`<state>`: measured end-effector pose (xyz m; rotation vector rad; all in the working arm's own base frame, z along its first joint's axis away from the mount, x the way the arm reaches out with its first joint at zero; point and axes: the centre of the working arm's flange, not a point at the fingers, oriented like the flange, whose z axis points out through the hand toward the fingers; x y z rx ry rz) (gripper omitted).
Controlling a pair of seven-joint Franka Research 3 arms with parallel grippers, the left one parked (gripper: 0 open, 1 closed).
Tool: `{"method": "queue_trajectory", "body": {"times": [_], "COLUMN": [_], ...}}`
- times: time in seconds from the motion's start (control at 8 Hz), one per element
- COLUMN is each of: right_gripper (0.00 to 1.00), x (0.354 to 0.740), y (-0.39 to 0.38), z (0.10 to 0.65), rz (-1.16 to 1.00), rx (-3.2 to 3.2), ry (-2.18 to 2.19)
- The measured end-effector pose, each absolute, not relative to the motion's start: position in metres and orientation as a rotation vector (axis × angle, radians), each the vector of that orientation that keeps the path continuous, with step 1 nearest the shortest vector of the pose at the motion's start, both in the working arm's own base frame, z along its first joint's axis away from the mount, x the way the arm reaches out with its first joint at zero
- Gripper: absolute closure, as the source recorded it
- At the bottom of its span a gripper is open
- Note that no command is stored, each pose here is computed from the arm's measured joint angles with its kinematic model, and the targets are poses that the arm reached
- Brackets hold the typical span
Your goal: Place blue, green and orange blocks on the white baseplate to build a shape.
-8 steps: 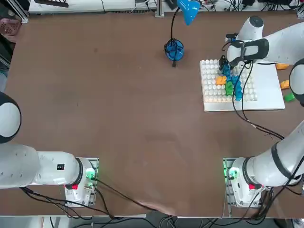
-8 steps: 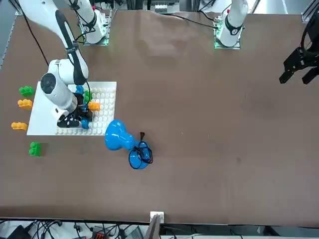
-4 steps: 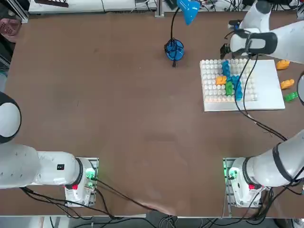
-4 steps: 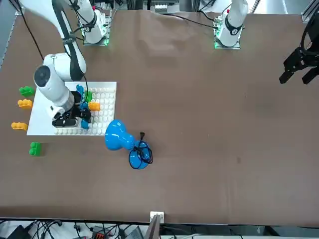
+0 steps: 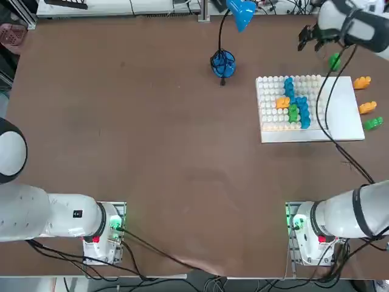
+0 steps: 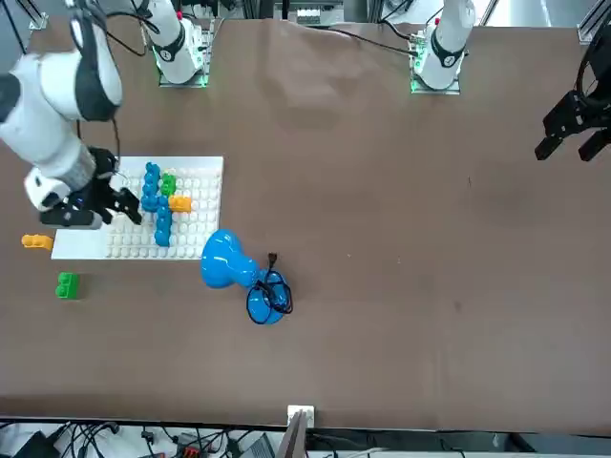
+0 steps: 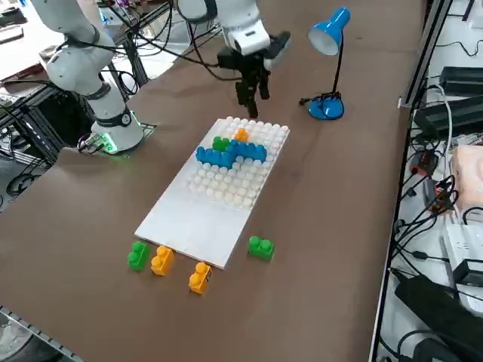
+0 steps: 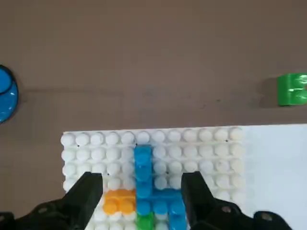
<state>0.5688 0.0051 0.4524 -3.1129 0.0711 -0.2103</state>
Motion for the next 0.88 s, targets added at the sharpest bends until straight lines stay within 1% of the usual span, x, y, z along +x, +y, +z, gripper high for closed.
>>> {"method": "queue_trajectory", "body": {"times": [0.12, 0.38, 0.62, 0.88], "right_gripper": [0.0, 0.0, 0.0, 0.0], "x": [0.565, 0.555, 0.549, 0.545], "y": [-0.007, -0.027, -0.029, -0.027], "z": [0.483, 0.545, 0.605, 0.632], "rz": [-0.201, -0.112, -0.079, -0.02], "rx": [-3.111, -3.111, -3.111, -3.129], "ry": [0.102, 0.151, 0.166, 0.205]}}
